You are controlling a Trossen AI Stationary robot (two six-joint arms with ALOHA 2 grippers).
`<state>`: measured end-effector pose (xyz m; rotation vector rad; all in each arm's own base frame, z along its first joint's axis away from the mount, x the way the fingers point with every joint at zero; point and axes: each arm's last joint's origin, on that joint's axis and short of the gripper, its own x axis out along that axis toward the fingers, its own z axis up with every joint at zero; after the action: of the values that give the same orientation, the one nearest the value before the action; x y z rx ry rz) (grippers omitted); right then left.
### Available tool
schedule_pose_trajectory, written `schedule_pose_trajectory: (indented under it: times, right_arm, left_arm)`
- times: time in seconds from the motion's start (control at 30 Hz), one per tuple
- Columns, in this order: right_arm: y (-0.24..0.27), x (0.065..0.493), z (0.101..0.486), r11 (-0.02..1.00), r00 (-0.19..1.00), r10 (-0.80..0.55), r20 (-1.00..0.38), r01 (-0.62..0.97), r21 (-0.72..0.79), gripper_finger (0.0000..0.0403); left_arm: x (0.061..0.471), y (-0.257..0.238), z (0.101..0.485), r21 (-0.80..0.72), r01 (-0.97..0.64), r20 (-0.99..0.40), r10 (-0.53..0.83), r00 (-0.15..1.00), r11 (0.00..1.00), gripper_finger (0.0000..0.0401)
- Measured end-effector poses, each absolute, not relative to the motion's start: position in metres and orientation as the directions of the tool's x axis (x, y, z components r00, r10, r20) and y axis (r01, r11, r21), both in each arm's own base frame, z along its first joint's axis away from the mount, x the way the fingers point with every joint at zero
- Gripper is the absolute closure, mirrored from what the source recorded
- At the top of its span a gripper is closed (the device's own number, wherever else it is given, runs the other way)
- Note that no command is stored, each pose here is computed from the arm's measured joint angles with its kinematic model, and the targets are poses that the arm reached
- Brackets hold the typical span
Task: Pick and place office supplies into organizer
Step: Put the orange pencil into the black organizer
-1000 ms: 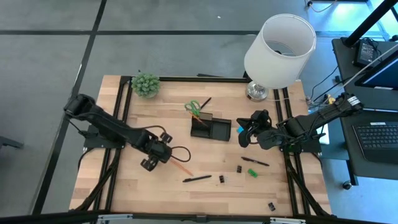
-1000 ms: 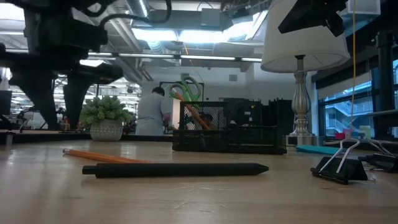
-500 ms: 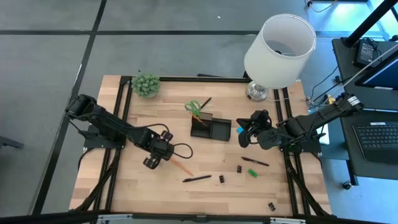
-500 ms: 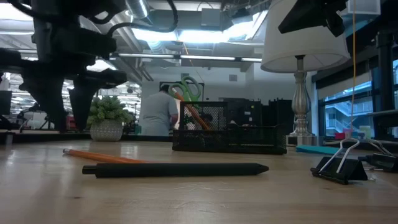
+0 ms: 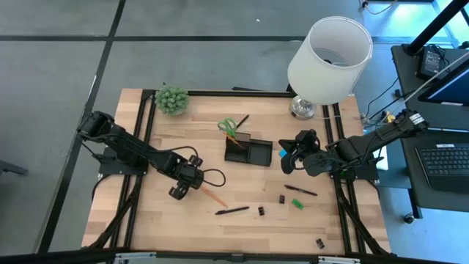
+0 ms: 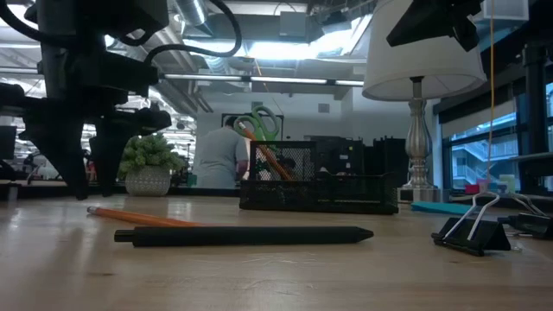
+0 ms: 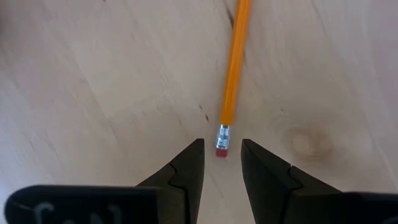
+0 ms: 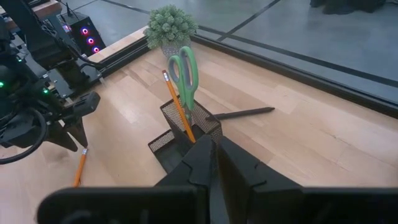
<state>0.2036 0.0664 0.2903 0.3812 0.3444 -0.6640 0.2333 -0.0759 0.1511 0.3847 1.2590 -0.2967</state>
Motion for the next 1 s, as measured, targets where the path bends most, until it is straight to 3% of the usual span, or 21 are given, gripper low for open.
schedule_pose_trajectory:
  times: [0.43, 1.0]
  right_arm:
    - [0.066, 0.204, 0.29, 0.724, 0.736, -0.527, -0.425, 0.651, 0.23, 0.0374]
    - [0.066, 0.203, 0.289, 0.726, 0.731, -0.529, -0.431, 0.653, 0.216, 0.0374]
  left_arm:
    - [0.239, -0.077, 0.132, 0.102, 0.417, -0.977, 0.012, 0.213, 0.903, 0.0301]
    - [0.24, -0.075, 0.131, 0.11, 0.459, -0.976, 0.009, 0.217, 0.882, 0.0312]
